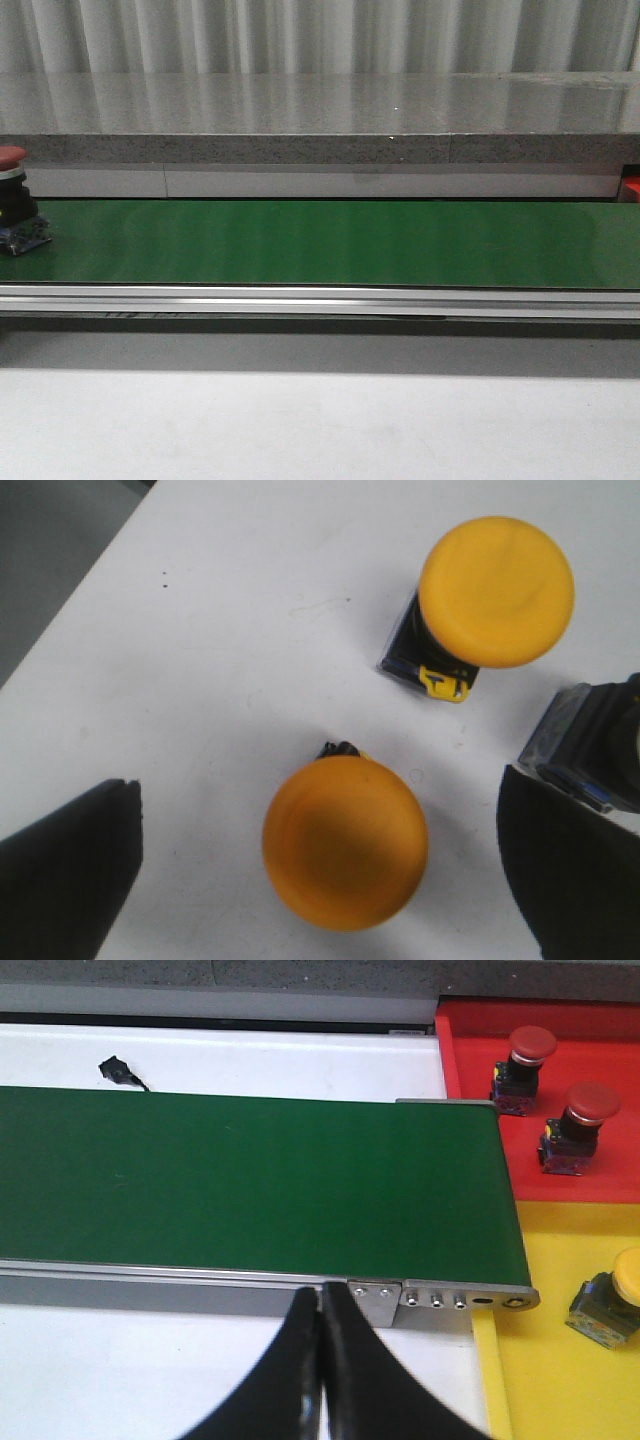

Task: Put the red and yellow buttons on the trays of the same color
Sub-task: 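Grasp a yellow button with the left gripper and carry it over the belt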

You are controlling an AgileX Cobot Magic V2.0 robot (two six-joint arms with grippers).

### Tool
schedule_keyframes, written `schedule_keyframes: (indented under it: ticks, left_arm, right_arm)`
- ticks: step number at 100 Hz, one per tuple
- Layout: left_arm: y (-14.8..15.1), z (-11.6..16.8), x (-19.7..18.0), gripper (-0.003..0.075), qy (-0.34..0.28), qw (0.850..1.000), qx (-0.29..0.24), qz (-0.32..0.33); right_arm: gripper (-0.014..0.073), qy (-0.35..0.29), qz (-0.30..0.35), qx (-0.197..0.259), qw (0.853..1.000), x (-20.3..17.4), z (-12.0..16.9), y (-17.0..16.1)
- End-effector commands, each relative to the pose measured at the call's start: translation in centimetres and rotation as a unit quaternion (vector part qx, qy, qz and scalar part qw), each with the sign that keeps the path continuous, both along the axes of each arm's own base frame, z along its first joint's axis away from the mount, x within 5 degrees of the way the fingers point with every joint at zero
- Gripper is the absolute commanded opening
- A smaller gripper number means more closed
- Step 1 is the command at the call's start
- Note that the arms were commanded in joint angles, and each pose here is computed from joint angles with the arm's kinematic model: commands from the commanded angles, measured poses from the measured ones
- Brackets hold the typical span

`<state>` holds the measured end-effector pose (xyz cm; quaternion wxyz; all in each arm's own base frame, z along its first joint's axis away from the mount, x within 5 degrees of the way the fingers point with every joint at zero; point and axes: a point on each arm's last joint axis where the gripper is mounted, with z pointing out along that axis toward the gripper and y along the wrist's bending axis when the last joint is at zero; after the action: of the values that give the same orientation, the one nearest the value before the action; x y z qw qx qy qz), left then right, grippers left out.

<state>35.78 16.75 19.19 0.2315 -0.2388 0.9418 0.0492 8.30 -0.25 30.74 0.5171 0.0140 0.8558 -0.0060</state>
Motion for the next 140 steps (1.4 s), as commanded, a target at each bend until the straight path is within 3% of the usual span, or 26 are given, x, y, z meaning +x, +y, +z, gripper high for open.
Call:
schedule_keyframes:
  ticks: [1, 7, 14, 19, 36, 42, 54, 73, 90, 109, 140]
  left_arm:
    - [0.5, 2.2, 0.8, 0.069, -0.046, 0.999, 0.022, 0.0]
    - [0.6, 2.1, 0.9, 0.0677, -0.046, 0.999, 0.023, 0.0]
    - [0.6, 2.0, 0.9, 0.0603, -0.046, 0.999, 0.023, 0.0]
    - [0.6, 2.0, 0.9, 0.051, -0.047, 0.999, 0.024, 0.0]
    - [0.4, 2.9, 0.6, 0.0076, -0.051, 0.998, 0.026, 0.0]
    - [0.3, 3.8, 0.3, -0.0022, -0.057, 0.998, 0.029, 0.0]
    - [-0.3, 7.0, -0.8, -0.002, -0.084, 0.996, 0.041, 0.0]
    - [-3.4, 14.4, -3.8, -0.002, -0.154, 0.985, 0.073, -0.026]
    - [-7.5, 17.4, -5.6, -0.002, -0.174, 0.978, 0.081, -0.083]
    - [-11.5, 16.6, -5.8, -0.002, -0.164, 0.972, 0.074, -0.153]
    - [-13.9, 12.5, -5.9, -0.002, -0.136, 0.97, 0.059, -0.193]
  right_arm:
    - [-0.0067, -0.047, -0.002, -0.006, 0.999, 0.2, 1.4, -0.1]
    - [-0.0067, -0.047, -0.002, -0.006, 0.999, 0.2, 1.4, -0.1]
    - [-0.0067, -0.046, -0.002, -0.006, 0.999, 0.2, 1.4, -0.1]
    - [-0.0067, -0.046, -0.002, -0.006, 0.999, 0.2, 1.4, -0.1]
    - [-0.0067, -0.046, -0.002, -0.006, 0.999, 0.2, 1.4, -0.1]
    - [-0.0067, -0.046, -0.002, -0.006, 0.999, 0.2, 1.4, -0.1]
    - [-0.0067, -0.046, -0.002, -0.006, 0.999, 0.2, 1.4, -0.1]
    - [-0.0067, -0.046, -0.002, -0.006, 0.999, 0.2, 1.4, -0.1]
    - [-0.0067, -0.046, -0.002, -0.006, 0.999, 0.2, 1.4, -0.1]
    - [-0.0067, -0.046, -0.002, -0.006, 0.999, 0.2, 1.4, -0.1]
    - [-0.0067, -0.046, -0.002, -0.006, 0.999, 0.2, 1.4, -0.1]
